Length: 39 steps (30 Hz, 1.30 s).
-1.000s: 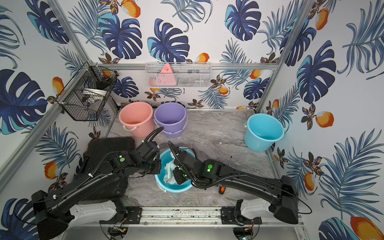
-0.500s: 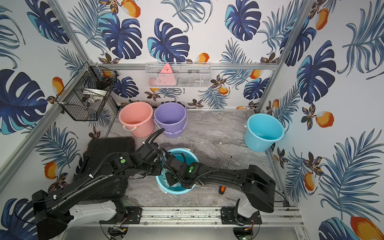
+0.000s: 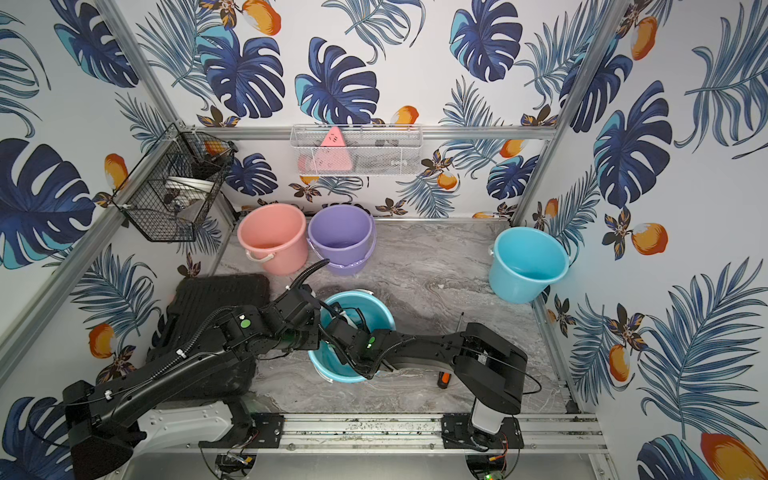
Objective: Wipe the inside of the bucket with a cloth
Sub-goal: Wipe the dirt from the bucket.
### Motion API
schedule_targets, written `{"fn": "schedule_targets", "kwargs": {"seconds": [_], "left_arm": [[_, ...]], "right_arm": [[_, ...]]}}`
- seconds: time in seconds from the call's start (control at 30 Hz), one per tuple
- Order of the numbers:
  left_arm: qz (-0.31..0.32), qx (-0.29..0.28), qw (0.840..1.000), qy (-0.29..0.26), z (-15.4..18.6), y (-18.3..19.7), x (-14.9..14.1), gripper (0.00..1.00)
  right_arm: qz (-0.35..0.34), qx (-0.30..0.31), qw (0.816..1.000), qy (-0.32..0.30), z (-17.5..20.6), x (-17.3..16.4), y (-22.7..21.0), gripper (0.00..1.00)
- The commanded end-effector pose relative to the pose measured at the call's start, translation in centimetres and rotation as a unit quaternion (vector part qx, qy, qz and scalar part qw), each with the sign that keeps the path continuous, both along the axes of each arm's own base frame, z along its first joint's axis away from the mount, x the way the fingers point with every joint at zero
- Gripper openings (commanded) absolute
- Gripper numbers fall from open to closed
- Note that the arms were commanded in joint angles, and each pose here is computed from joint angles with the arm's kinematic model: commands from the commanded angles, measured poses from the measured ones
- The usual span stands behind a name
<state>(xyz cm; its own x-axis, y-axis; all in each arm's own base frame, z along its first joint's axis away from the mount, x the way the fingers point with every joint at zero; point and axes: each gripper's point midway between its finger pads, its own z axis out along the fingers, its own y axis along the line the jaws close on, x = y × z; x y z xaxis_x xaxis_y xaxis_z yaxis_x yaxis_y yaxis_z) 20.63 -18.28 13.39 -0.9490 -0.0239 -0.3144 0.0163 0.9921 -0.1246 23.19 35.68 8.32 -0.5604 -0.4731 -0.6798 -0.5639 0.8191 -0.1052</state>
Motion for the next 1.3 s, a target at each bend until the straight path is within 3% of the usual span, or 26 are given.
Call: {"fn": "schedule_targets", "kwargs": {"seconds": [0.0, 0.13, 0.3, 0.5, 0.67, 0.87, 1.03, 1.27], "left_arm": [[-0.027, -0.025, 0.999, 0.017, 0.2, -1.4, -0.7, 0.00], [-0.031, -0.014, 0.999, 0.015, 0.4, -1.1, -0.7, 0.00], [-0.032, 0.002, 0.999, 0.013, 0.4, -0.8, -0.5, 0.00], [-0.030, 0.008, 0.999, 0.004, 0.8, -0.6, -0.3, 0.00], [-0.031, 0.012, 0.999, 0.000, 0.8, -0.5, -0.2, 0.00], [-0.031, 0.008, 0.999, -0.001, 0.8, -0.6, -0.3, 0.00], [-0.033, 0.005, 0.999, 0.003, 0.5, -0.9, -0.4, 0.00], [-0.035, -0.020, 0.999, 0.010, 0.0, -1.7, -0.7, 0.00]], "right_arm": [[0.020, -0.068, 0.995, -0.063, 1.2, 1.3, -1.4, 0.00], [0.067, -0.179, 0.980, -0.051, 0.4, 0.5, -3.8, 0.00], [0.102, -0.288, 0.952, 0.008, -1.0, -1.3, -7.2, 0.00], [0.134, -0.310, 0.934, 0.112, -1.4, -4.4, -8.4, 0.00], [0.157, -0.236, 0.930, 0.235, -1.6, -8.4, -7.1, 0.00], [0.177, -0.062, 0.911, 0.367, -0.8, -11.5, -3.8, 0.00], [0.180, 0.045, 0.910, 0.370, -0.1, -10.9, -0.9, 0.00], [0.157, 0.161, 0.932, 0.284, 1.4, -7.7, 2.4, 0.00]]}}
